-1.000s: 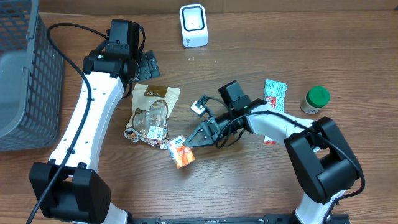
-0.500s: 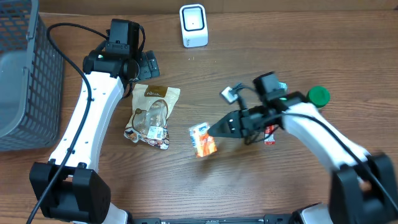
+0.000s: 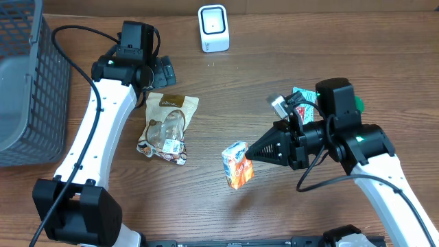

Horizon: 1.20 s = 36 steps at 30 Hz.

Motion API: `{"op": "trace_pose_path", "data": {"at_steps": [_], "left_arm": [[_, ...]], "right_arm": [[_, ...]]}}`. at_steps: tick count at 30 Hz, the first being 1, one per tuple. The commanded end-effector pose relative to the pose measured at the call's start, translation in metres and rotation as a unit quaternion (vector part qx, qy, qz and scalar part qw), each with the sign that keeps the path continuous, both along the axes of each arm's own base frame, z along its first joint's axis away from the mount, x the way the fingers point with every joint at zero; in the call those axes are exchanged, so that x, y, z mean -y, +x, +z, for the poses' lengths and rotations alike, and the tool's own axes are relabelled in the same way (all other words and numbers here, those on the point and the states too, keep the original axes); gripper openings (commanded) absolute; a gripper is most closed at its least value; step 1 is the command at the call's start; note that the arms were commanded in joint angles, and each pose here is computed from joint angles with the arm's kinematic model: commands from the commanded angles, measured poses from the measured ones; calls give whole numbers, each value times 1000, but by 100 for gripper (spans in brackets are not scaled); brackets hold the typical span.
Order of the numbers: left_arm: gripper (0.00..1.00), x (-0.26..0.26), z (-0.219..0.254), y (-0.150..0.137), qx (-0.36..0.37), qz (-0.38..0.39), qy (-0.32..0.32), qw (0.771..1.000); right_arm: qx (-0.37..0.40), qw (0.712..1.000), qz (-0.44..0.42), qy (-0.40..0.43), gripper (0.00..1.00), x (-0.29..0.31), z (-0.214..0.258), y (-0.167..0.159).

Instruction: Scan the item barcode

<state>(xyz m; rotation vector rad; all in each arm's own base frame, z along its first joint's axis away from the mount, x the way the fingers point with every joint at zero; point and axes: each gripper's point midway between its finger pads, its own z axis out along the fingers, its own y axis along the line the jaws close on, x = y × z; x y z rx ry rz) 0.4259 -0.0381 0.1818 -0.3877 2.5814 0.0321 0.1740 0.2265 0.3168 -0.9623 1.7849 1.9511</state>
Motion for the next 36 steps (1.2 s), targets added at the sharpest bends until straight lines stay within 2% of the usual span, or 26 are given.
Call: {"op": "trace_pose_path", "data": {"at_steps": [1,7,13,16,19,22,36], "left_arm": [[100,0,6,3,8,3,0,1000],[100,0,6,3,8,3,0,1000],[100,0,6,3,8,3,0,1000],[100,0,6,3,8,3,0,1000],[100,0,6,3,8,3,0,1000],[100,0,6,3,8,3,0,1000],[100,0,6,3,8,3,0,1000]], "right_arm": [[-14,1000,10,9,4,3,12,-10],[-43,999,10,1,4,3,13,-10],[-67,998,11,-8,4,1,42,-1],[-102,995,5,-20,4,1,63,6],[-150,988,-37,-31,4,2,79,25],[-140,988,-65,-20,4,1,91,35],[-119,991,-61,-16,4,1,91,34]]}}
